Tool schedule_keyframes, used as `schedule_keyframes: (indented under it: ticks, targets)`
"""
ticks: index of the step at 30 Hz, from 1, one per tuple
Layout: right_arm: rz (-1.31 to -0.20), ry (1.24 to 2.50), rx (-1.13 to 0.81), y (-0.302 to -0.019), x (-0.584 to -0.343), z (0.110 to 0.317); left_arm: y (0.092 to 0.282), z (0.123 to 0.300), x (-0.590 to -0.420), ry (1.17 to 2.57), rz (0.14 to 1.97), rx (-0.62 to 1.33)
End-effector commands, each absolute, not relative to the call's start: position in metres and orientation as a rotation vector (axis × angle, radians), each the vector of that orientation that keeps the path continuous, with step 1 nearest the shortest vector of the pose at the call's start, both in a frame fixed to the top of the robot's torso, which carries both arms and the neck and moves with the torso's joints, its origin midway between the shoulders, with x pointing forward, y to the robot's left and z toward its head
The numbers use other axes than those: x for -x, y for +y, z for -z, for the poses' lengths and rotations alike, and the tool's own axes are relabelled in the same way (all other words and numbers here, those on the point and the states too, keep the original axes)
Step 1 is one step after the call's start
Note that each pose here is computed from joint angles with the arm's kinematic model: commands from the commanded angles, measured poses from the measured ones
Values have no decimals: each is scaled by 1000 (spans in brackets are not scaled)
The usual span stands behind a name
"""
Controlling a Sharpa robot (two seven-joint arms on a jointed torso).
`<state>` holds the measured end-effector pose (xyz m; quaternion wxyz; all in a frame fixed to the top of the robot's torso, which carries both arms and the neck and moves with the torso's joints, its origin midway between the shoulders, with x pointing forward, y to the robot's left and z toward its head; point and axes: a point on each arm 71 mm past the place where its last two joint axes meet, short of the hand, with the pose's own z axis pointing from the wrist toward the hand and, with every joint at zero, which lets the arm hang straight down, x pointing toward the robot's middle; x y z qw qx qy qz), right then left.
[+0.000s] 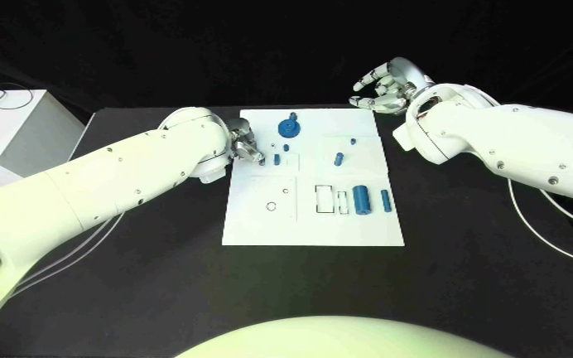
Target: Assemble the parts on the task board
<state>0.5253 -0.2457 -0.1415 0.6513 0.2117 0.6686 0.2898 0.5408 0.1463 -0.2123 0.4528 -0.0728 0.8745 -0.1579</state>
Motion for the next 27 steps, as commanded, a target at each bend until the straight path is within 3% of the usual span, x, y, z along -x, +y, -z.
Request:
schedule_keyframes:
  ticks: [1,27]
  targets:
    - [-664,1524,-460,-244,-525,141,144,214,-540,2170,376,147]
    - [-662,1524,-459,-245,-525,141,143,219,-536,2197,359,114]
